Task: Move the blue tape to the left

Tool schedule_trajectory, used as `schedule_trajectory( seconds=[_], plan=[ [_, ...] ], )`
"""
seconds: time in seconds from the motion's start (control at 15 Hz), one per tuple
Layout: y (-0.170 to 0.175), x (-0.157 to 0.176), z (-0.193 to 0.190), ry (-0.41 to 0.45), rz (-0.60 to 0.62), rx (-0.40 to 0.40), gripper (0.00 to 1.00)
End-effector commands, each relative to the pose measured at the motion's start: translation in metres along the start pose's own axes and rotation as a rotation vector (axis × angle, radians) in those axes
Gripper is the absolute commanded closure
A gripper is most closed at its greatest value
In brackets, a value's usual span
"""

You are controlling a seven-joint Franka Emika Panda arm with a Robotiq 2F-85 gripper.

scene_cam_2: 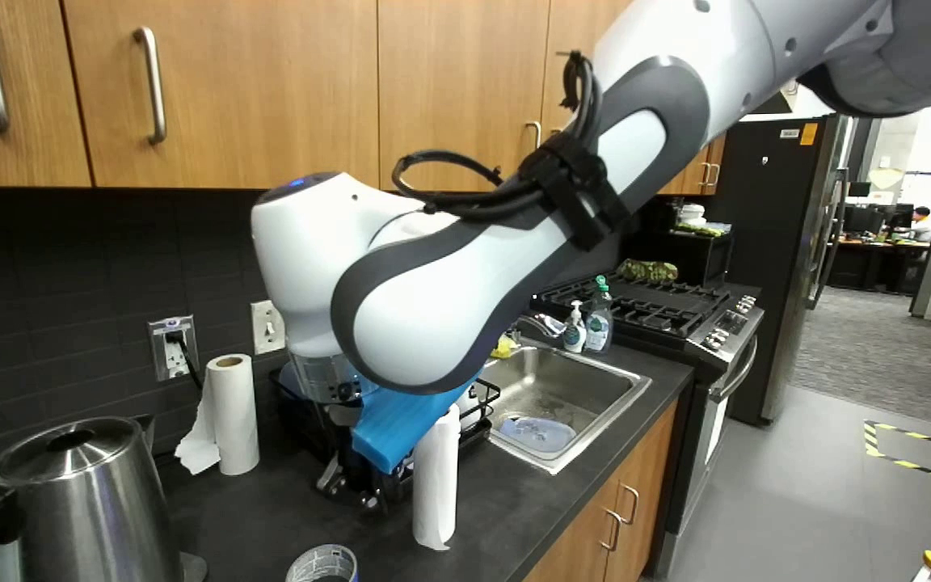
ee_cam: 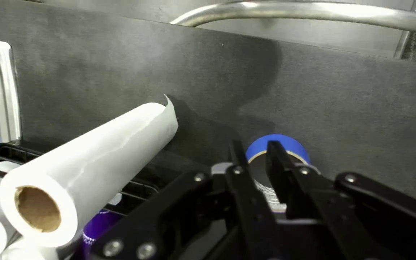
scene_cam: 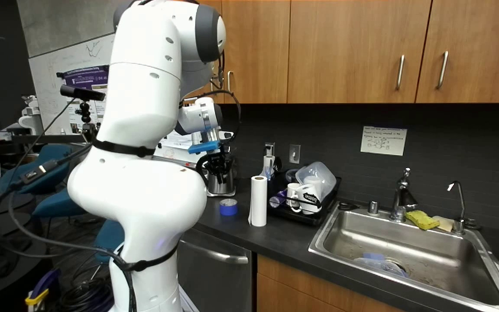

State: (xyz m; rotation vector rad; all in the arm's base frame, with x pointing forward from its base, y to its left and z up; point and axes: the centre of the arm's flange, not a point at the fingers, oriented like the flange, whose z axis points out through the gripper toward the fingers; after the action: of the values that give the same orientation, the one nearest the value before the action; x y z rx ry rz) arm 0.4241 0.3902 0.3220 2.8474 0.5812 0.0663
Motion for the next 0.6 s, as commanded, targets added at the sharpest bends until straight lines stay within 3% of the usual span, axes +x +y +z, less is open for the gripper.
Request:
schedule_trajectory(
  seconds=[0.0, 0.53],
  plan=[
    [-0.007, 0.002, 0.011, -0.037, -0.029, -0.012, 1.00],
    [-0.016, 0.015, 0.049, -0.067, -0.032, -0.016, 1.00]
  ],
)
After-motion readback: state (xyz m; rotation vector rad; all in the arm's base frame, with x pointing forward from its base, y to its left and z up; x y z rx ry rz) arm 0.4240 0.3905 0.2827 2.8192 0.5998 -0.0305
